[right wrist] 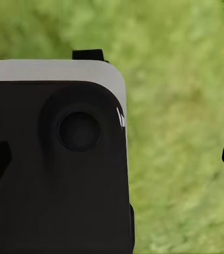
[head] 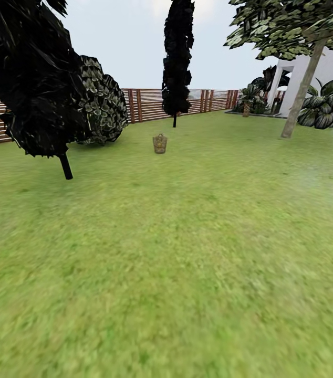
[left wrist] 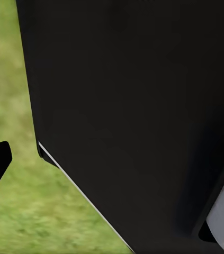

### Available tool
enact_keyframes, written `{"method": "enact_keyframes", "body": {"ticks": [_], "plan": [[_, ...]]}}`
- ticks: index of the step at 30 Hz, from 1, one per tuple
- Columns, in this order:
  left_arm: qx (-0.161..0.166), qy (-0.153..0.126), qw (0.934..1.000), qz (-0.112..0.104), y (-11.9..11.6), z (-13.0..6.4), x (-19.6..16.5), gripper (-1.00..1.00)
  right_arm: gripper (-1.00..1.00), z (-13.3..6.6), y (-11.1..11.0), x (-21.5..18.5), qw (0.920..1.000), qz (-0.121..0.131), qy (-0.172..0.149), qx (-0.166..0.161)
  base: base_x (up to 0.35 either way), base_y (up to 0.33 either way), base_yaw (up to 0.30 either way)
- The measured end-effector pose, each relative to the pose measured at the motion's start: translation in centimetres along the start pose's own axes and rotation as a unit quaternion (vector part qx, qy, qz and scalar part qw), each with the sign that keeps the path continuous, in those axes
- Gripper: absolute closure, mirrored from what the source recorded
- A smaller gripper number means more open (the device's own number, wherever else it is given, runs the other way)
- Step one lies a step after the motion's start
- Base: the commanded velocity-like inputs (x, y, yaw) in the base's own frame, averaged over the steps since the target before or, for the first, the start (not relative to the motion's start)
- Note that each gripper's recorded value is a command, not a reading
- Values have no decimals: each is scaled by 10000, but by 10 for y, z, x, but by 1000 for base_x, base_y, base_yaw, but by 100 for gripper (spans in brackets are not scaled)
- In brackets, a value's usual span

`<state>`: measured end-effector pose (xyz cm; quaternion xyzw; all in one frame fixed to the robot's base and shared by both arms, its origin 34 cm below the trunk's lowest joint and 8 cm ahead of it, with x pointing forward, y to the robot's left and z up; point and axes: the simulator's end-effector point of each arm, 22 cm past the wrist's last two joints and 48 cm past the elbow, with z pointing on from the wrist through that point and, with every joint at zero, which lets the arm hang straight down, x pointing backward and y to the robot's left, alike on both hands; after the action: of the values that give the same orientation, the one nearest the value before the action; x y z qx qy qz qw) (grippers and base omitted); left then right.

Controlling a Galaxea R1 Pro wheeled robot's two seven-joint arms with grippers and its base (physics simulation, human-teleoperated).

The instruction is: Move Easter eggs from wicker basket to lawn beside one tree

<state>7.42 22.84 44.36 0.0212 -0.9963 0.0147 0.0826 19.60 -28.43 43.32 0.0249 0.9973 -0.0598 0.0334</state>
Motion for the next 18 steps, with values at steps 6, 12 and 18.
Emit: {"method": "enact_keyframes", "body": {"ticks": [6,12,18], "plan": [[0,-2,10000,0,0,0,0,-100,-100,0,0,0,10000,0,0,0,168,0,0],[0,-1,10000,-1,0,0,0,-100,-100,0,0,0,10000,0,0,0,168,0,0],[0,-1,10000,-2,0,0,0,-100,-100,0,0,0,10000,0,0,0,167,0,0]]}}
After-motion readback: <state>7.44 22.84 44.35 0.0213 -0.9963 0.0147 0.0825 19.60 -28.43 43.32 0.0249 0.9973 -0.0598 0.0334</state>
